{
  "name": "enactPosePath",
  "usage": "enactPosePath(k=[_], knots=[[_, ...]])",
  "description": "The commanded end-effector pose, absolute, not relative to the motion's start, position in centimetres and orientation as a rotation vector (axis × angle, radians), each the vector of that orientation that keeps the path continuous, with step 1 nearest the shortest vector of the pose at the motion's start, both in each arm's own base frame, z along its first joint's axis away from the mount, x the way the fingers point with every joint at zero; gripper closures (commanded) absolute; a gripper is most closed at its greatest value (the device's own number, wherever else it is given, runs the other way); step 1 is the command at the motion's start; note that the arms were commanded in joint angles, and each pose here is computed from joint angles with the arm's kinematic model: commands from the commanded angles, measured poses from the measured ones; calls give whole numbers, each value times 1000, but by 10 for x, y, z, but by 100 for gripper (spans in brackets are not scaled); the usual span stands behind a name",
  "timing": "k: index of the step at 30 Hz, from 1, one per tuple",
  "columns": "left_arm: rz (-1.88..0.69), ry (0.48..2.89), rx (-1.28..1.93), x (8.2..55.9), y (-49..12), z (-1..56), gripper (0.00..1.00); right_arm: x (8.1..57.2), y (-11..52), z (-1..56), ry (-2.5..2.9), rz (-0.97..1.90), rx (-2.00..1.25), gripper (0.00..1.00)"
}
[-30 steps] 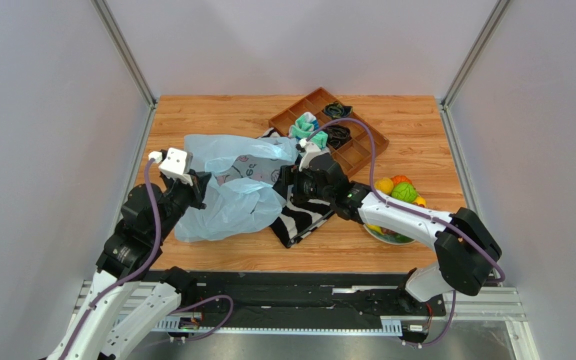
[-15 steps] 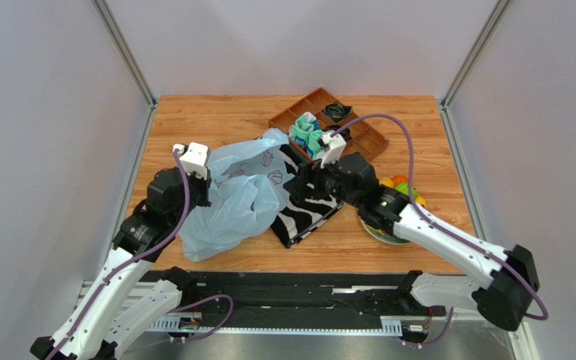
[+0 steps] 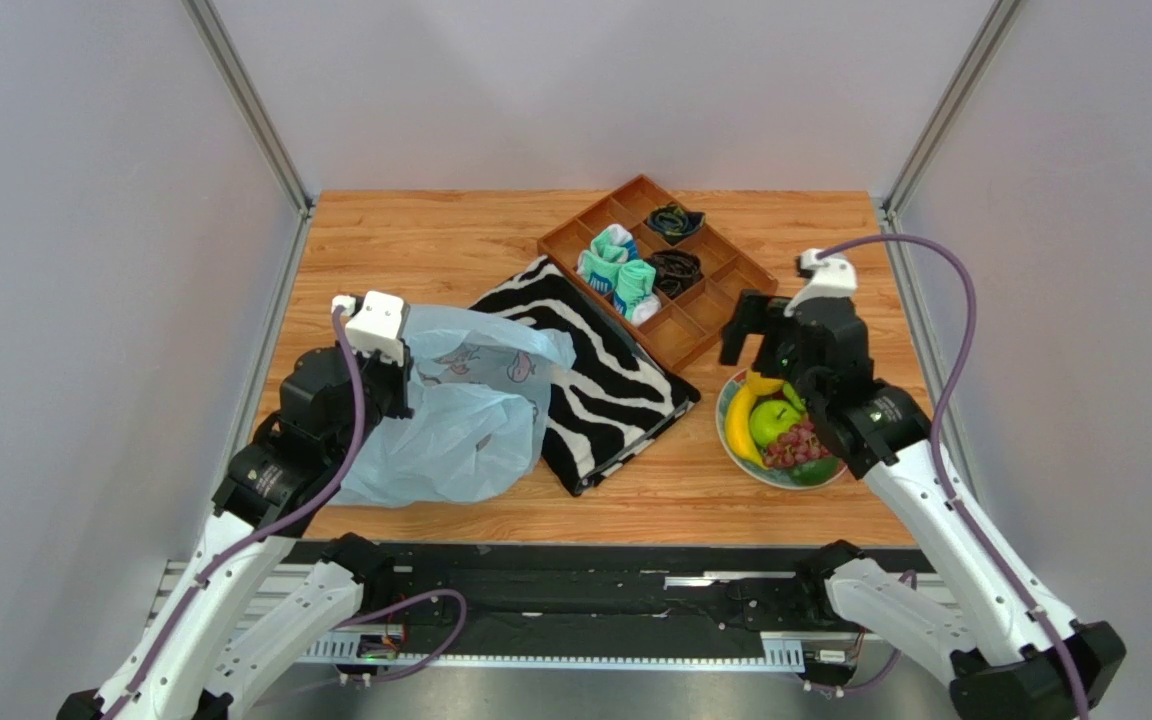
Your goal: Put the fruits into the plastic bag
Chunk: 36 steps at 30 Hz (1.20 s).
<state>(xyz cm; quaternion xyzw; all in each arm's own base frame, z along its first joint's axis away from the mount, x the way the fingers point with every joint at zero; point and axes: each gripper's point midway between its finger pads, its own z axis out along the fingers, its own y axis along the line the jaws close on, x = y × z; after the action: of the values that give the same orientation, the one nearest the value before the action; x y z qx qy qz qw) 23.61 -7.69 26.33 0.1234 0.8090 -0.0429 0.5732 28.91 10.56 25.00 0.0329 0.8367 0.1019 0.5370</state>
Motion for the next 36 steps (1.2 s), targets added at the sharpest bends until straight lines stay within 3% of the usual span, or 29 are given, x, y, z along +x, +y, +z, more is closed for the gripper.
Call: enactPosePath(k=[1, 11, 36], knots=[[-118, 1871, 315, 236, -81, 270, 100, 286, 54, 208, 2150, 170, 267, 7], [-126, 1871, 319, 236, -82, 270, 100, 296, -9, 173, 2208, 84, 521, 4], [-147, 1887, 346, 236, -88, 265, 100, 308, -28, 137, 2212, 1, 666, 10]])
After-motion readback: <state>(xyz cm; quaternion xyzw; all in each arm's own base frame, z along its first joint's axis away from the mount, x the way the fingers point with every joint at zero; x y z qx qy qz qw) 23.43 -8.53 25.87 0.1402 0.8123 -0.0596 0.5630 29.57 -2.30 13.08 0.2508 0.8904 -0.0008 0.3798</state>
